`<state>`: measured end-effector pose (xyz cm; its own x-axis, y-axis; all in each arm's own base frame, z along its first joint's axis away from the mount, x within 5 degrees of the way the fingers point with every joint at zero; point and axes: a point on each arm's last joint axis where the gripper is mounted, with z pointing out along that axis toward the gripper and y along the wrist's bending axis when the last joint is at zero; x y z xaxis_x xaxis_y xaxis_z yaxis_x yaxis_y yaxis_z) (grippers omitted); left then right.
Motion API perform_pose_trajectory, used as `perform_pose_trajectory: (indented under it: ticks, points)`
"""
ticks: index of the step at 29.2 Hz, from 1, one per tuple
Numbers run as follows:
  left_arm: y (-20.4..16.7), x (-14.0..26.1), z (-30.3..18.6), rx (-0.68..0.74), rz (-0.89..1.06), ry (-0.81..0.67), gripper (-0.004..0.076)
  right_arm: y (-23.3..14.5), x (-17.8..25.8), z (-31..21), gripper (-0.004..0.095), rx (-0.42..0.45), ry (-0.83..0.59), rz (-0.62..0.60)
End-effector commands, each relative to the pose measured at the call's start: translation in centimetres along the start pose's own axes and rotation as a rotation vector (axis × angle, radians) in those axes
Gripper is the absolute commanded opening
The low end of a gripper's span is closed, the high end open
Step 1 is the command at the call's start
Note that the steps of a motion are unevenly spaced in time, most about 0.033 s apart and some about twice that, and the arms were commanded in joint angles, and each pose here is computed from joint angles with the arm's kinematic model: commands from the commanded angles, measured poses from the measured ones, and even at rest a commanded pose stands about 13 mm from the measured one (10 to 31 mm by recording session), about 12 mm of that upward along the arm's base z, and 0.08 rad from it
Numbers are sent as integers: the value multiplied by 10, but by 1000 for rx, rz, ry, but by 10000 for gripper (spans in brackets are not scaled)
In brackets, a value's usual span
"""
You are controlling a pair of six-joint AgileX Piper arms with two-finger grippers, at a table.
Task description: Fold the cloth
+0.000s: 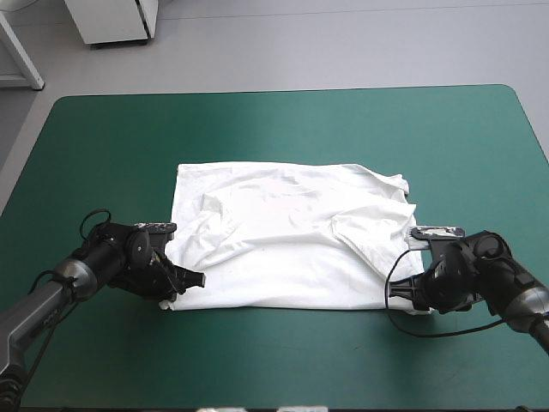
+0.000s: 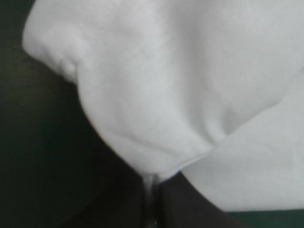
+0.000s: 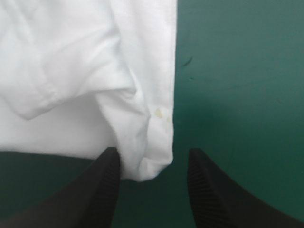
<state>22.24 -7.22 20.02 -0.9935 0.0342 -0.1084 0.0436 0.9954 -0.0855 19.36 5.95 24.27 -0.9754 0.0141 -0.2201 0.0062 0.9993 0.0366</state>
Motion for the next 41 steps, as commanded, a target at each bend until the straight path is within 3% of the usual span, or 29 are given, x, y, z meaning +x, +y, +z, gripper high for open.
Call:
perform_pose_trajectory:
  ticks: [1, 16, 18, 21, 23, 31, 35, 41]
  points:
    - [3, -1, 10, -27, 19, -2, -9, -7, -11, 0, 433, 0, -59, 29]
    - [3, -1, 10, -27, 19, -2, -9, -8, -17, 47, 411, -75, 132, 61]
    - [3, -1, 10, -27, 19, -2, -9, -8, -11, 53, 318, -82, 165, 76]
    - [3, -1, 10, -27, 19, -2, -9, -9, -2, 57, 21, -81, 206, 84]
    - [3, -1, 10, -27, 19, -3, -9, -9, -1, 56, -10, -81, 211, 81]
    - [-2, -15, -10, -24, 48, -20, -9, -5, -23, 12, -17, -114, 66, 59]
    - [-11, -38, -46, -9, 109, -83, -9, -7, -42, -30, -17, -78, -46, 10]
    - [-20, -64, -97, 17, 140, -219, -9, -3, -63, -68, -17, -101, -152, 4]
